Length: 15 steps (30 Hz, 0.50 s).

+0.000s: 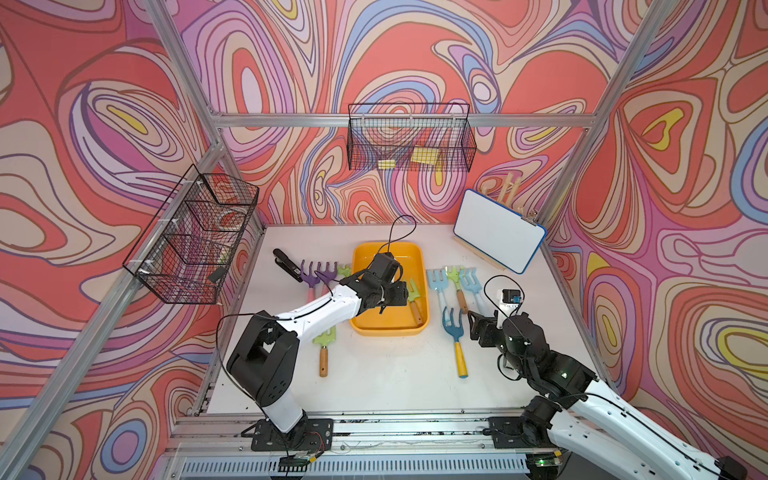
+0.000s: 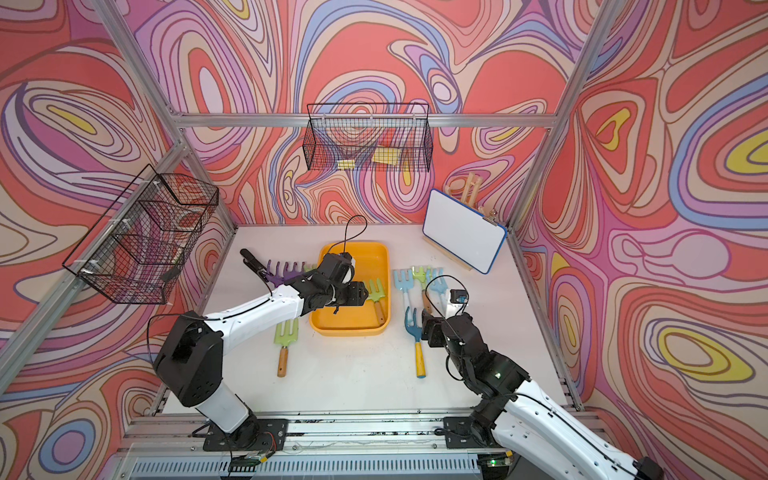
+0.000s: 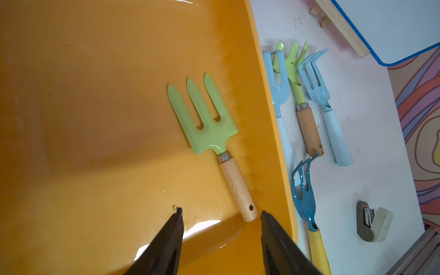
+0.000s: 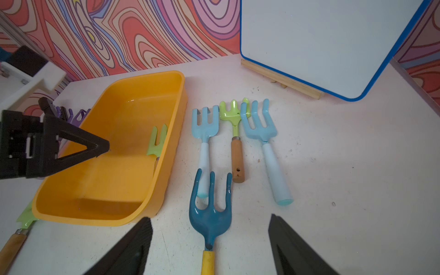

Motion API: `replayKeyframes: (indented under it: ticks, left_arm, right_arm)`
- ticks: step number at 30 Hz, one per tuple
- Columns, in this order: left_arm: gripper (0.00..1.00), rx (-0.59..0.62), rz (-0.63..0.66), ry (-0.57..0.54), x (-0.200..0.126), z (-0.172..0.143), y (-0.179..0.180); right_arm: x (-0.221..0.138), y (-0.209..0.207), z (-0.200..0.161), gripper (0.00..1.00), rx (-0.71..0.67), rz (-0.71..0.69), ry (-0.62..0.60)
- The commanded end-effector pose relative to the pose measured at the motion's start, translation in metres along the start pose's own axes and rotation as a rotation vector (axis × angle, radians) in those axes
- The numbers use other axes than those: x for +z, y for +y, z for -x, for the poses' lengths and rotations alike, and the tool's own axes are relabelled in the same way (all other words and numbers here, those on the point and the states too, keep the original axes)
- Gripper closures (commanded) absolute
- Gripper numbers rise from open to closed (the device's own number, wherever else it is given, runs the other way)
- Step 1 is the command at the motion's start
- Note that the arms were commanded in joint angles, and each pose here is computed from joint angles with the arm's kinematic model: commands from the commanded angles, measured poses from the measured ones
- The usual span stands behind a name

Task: Take the hand rake out of the storage box
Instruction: Adjust the rake in the storage box.

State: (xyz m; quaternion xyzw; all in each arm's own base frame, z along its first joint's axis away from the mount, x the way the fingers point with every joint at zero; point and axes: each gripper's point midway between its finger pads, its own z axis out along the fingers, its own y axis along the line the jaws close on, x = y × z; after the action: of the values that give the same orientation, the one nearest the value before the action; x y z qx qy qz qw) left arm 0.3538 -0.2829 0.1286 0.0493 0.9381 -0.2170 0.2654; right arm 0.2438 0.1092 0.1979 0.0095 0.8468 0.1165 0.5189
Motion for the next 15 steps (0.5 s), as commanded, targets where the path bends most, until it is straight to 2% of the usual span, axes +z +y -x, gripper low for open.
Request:
replayKeyframes:
  ticks: [1, 15]
  left_arm:
    - [0.43, -0.007, -0.012, 0.014, 0.008, 0.001, -0.014]
    - [0.48, -0.017, 0.064, 0.057, 0.032, -0.018, -0.01]
  right_arm:
    - [-0.002, 0.0, 0.001, 0.18, 0.013, 0.012, -0.015]
    - [-0.007, 0.0, 0.002, 0.18, 0.024, 0.028, -0.025]
